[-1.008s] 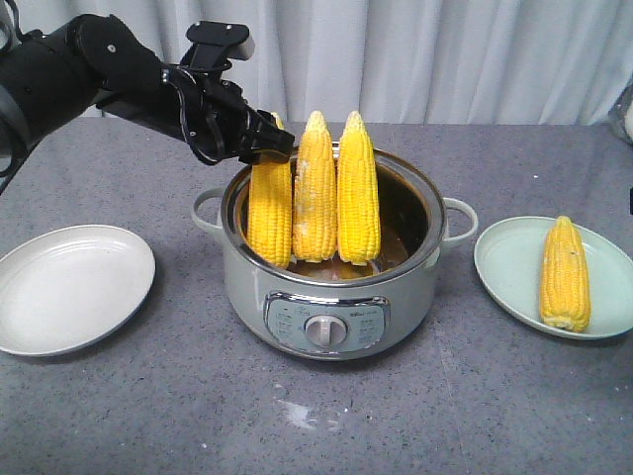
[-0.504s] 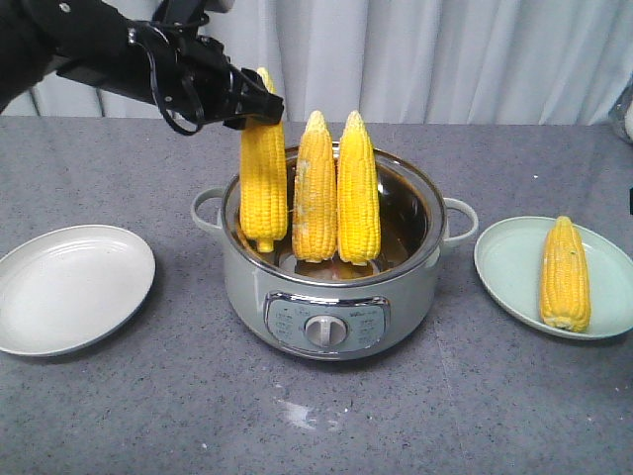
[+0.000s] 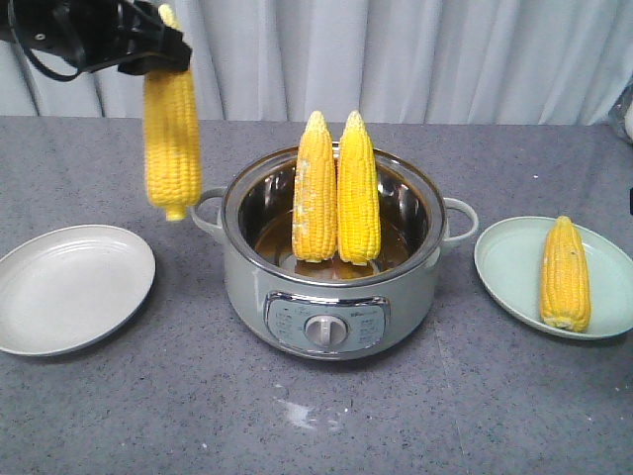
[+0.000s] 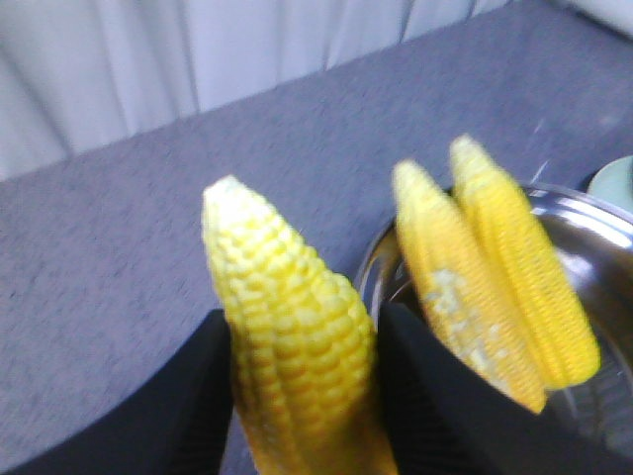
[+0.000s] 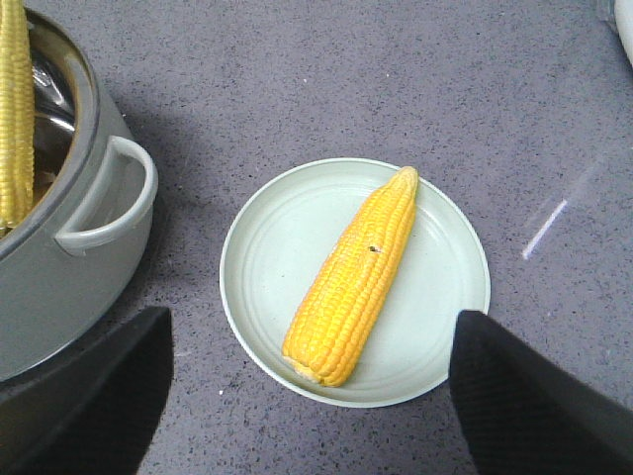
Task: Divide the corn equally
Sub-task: 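Lift the cob out of the pot and carry it toward the cream plate, then lower the cob onto the cream plate and open the left gripper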
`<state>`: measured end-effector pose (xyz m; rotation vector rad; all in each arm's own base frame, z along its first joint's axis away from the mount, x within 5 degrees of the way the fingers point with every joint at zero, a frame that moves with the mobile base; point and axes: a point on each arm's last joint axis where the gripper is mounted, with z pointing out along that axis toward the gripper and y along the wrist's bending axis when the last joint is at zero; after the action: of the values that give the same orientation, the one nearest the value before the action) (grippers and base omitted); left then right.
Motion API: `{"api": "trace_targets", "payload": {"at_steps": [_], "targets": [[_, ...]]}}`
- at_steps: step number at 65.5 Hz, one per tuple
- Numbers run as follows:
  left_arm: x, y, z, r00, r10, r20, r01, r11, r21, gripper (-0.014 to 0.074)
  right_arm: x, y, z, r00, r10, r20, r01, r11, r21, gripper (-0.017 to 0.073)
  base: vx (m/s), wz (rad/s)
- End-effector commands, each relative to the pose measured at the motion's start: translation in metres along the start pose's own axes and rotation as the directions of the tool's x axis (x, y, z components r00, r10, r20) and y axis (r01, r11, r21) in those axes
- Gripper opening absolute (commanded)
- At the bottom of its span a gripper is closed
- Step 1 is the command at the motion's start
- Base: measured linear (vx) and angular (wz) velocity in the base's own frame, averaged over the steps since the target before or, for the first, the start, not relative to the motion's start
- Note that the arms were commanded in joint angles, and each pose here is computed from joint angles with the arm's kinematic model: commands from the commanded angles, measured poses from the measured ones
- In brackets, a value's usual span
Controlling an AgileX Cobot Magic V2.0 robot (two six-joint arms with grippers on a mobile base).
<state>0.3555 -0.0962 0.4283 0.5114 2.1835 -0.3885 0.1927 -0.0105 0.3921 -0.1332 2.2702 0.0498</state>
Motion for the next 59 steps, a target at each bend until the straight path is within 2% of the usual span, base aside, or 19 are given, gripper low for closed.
{"api": "trace_targets", "payload": {"at_steps": [1,5,10,25,33,47,59], "targets": [[-0.006,0.012,-0.029,0.999,-0.036,0.035,0.039,0.994,-0.098,0.0209,-0.011,0.0,-0.01,0.996,-0.01,0.091,0.009,1.0,0.017,0.0562,0.0,0.0],[0.0,0.023,-0.031,0.998,-0.065,-0.011,0.062,0.985,-0.161,0.0209,-0.011,0.0,-0.01,0.996,-0.01,0.091,0.008,1.0,0.016,0.0562,0.0,0.0],[0.007,0.034,-0.034,0.994,-0.083,-0.07,0.065,0.973,-0.22,0.0209,-0.011,0.0,-0.01,0.996,-0.008,0.093,0.007,1.0,0.014,0.0562,0.0,0.0],[0.026,0.054,-0.029,0.959,-0.102,-0.263,0.01,0.944,-0.33,0.0209,-0.011,0.0,-0.01,0.996,-0.007,0.093,0.006,1.0,0.013,0.0562,0.0,0.0],[0.033,0.063,-0.011,0.937,-0.133,-0.322,0.013,0.937,-0.348,0.0209,-0.011,0.001,-0.01,0.996,-0.005,0.094,0.004,1.0,0.01,0.0562,0.0,0.0],[0.051,0.078,0.032,0.883,-0.171,-0.437,0.018,0.943,-0.334,0.0211,-0.011,0.001,-0.01,0.995,-0.003,0.095,0.002,1.0,0.008,0.0562,0.0,0.0],[0.061,0.086,0.054,0.855,-0.189,-0.482,0.021,0.943,-0.333,0.0216,-0.011,0.001,-0.01,0.995,-0.003,0.095,0.002,1.0,0.008,0.0562,0.0,0.0]]}}
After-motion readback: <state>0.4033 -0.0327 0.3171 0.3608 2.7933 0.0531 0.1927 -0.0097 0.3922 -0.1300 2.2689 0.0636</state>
